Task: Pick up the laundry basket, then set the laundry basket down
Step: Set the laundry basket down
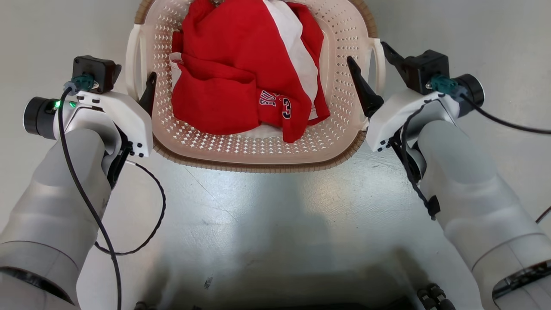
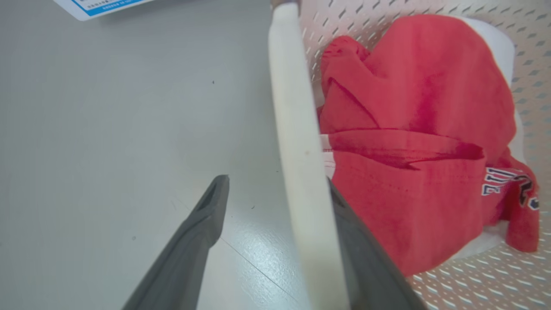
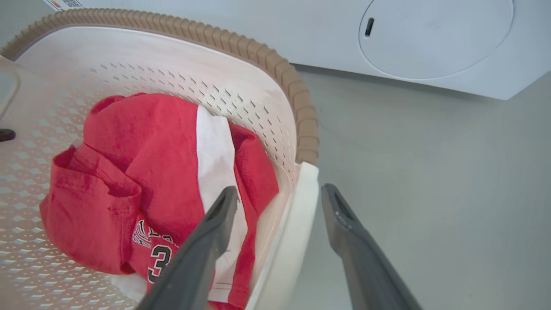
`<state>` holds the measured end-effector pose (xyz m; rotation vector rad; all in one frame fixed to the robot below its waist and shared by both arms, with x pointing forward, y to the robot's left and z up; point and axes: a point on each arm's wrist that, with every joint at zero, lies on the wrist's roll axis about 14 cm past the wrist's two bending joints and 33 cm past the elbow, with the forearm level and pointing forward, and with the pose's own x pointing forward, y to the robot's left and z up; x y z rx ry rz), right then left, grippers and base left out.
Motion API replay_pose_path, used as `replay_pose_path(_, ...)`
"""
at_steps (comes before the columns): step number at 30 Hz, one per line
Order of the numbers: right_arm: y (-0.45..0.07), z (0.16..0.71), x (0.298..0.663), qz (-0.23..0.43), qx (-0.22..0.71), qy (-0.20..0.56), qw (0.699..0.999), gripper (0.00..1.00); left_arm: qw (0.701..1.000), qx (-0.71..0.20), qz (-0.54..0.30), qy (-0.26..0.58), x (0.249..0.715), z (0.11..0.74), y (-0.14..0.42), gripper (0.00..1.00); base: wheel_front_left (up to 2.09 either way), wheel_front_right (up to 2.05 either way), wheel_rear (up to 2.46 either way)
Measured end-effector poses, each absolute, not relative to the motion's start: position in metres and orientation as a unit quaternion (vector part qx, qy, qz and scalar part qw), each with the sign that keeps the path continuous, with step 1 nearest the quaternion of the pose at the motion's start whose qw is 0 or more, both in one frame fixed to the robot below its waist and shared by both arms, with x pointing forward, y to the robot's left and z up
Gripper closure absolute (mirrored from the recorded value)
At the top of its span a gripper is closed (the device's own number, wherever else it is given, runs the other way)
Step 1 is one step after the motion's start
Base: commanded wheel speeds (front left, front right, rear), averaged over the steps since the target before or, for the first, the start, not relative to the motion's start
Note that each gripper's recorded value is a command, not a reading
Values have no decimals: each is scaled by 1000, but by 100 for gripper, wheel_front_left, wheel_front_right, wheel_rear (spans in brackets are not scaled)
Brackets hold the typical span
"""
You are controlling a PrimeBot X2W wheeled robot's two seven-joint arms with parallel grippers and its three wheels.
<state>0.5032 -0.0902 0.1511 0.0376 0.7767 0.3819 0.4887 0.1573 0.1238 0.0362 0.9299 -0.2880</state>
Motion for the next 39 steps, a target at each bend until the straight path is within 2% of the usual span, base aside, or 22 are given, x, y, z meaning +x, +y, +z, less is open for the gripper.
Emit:
replay_pose_path(6,-96,156,492,174,20,375,910,0,888,11,-136,440,492,132,152,0,0,0,0)
replay_pose_path(16,-100,180,497,167,20,353,920,0,903,6,-125,411,508,159,151,0,0,0,0)
replay_pose_path(39,-121,286,506,131,3,253,959,0,941,-46,-102,318,503,265,143,0,0,0,0)
